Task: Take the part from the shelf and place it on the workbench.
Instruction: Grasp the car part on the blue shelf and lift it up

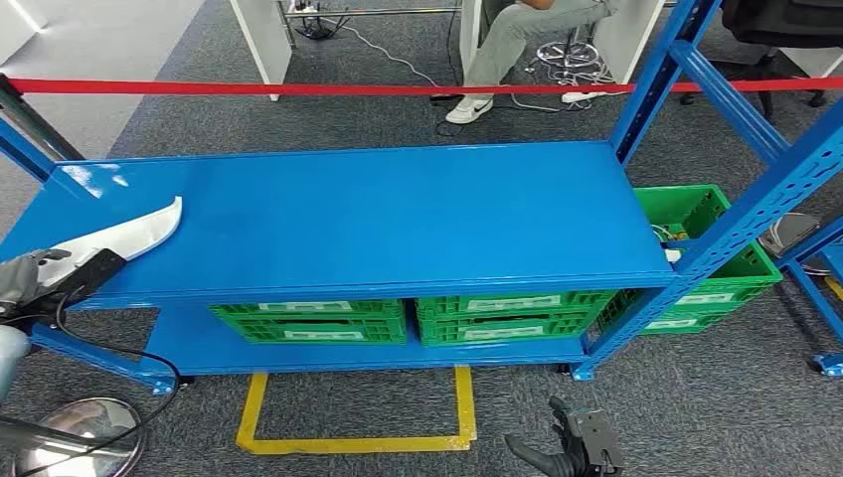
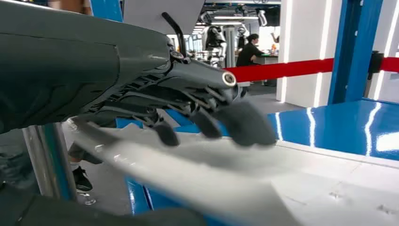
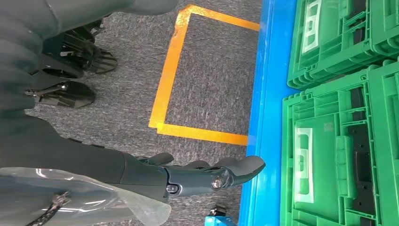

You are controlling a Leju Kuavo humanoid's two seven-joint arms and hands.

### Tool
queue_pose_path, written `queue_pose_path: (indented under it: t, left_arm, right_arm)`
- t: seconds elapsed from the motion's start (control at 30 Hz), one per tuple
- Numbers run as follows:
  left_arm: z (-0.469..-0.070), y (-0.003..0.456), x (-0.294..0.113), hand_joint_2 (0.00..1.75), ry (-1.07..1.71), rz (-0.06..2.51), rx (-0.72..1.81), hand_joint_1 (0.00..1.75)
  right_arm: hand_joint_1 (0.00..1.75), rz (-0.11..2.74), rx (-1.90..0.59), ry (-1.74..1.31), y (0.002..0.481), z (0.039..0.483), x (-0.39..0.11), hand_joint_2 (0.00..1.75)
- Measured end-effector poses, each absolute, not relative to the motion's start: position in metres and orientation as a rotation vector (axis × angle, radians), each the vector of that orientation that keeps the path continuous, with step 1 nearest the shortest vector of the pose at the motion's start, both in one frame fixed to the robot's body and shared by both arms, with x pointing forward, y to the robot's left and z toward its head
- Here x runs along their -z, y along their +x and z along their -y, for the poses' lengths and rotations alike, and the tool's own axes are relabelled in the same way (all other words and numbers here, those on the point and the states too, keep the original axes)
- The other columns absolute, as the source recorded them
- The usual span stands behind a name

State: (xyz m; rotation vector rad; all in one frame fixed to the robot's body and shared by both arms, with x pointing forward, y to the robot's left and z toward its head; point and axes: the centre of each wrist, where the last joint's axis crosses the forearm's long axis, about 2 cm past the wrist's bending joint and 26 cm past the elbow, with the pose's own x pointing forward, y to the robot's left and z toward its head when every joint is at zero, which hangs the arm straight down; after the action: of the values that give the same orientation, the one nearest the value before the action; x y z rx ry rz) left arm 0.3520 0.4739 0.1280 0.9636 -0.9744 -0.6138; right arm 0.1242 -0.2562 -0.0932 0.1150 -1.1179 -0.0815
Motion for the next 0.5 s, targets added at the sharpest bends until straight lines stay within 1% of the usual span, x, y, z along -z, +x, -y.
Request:
queue_pose_path:
  t: [0.5]
  left_arm:
    - [-0.4744,0.3526,-0.1289,1.75,0.967,0.979,0.612,1.75]
  right_arm:
    - [0.0,1.114,0.08,0.111,0.1232,0.2559,0.0936,1.75]
